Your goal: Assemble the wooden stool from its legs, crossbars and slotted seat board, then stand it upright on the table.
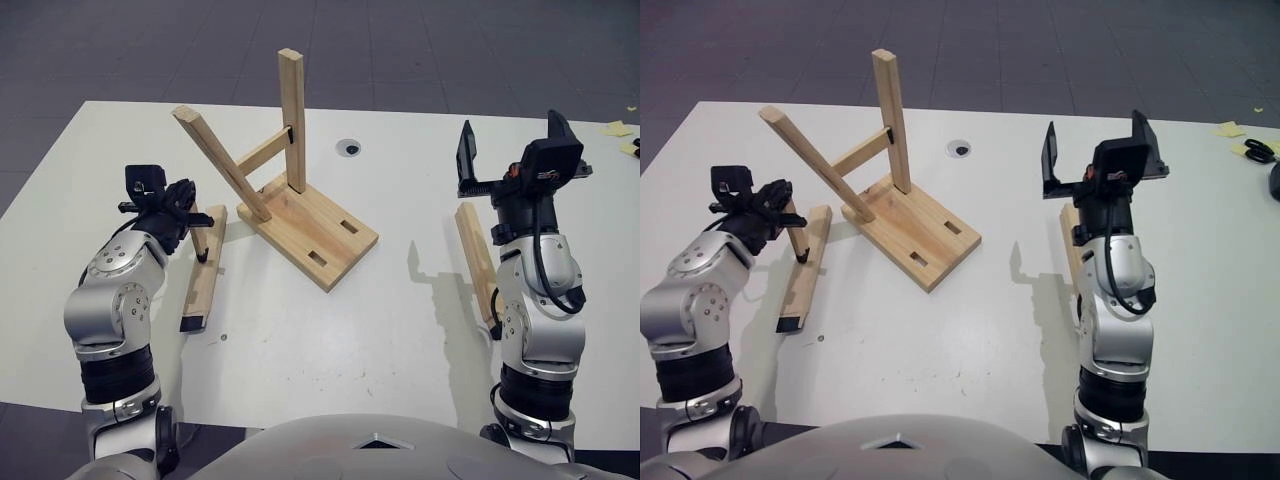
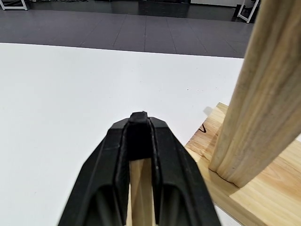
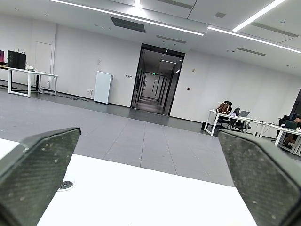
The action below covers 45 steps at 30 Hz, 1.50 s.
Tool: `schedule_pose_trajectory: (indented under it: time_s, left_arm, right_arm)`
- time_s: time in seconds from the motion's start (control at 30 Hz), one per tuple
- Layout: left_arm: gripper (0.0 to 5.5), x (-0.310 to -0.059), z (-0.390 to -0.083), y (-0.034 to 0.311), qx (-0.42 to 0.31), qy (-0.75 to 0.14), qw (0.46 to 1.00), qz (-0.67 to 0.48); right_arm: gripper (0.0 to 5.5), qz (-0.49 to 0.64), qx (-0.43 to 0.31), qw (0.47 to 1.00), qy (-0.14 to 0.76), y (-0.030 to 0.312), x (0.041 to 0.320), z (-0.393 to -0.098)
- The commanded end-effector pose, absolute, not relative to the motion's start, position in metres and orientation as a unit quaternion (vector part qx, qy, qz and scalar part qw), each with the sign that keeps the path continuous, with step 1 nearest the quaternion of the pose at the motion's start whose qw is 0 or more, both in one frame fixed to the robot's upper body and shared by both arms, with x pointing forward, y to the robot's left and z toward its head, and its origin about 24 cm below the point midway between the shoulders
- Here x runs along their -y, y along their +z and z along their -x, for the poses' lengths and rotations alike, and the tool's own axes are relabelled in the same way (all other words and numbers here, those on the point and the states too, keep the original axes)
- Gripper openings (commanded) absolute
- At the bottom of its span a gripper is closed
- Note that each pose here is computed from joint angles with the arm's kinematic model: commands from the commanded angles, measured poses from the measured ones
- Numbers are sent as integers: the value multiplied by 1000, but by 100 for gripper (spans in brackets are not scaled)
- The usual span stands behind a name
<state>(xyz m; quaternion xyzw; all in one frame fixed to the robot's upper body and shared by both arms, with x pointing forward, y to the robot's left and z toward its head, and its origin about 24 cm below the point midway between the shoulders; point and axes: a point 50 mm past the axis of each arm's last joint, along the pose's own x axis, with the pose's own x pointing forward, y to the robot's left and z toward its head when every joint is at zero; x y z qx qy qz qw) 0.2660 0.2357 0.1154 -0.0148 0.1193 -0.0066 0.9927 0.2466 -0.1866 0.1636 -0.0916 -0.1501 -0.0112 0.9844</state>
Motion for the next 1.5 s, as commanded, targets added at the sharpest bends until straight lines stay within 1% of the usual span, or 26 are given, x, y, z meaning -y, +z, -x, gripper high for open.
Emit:
schedule_pose_trajectory:
  time_s: [0.03, 0.2, 0.3, 0.37, 0.5, 0.67, 0.87, 1.1, 1.17, 1.27, 1.4, 1.5]
  left_arm:
    - [43, -234, -285, 117, -99, -14, 995, 1]
    - [43, -232, -309, 128, -57, -24, 998, -15]
    - [43, -231, -316, 130, -48, -27, 998, -19]
    - [43, -231, -315, 126, -51, -28, 998, -16]
    - [43, -229, -302, 107, -78, -34, 996, -7]
    - [43, -229, -289, 89, -87, -29, 996, 16]
    - [43, -231, -268, 86, -83, -23, 996, 21]
    - [43, -231, -236, 69, -111, -16, 994, 15]
    - [43, -228, -240, 75, -95, -16, 995, 22]
    - [43, -225, -255, 96, -50, -28, 998, 19]
    - [43, -226, -262, 95, -46, -32, 998, 10]
    - [43, -225, -271, 102, -31, -34, 999, 7]
  right_arm:
    - [540, 90, 153, 984, -3, 165, 182, -250]
    - [540, 89, 156, 984, 8, 166, 178, -253]
    - [540, 89, 157, 984, 11, 166, 177, -254]
    - [540, 89, 158, 983, 11, 167, 177, -254]
    - [540, 90, 157, 983, 8, 167, 180, -254]
    - [540, 90, 156, 984, 7, 166, 180, -252]
    - [540, 93, 157, 983, 8, 168, 181, -253]
    - [540, 95, 160, 983, 6, 169, 182, -253]
    - [540, 93, 160, 983, 9, 169, 181, -253]
    - [540, 91, 162, 982, 13, 170, 180, -253]
    - [540, 91, 166, 982, 18, 172, 179, -256]
    - [540, 91, 166, 982, 15, 172, 180, -256]
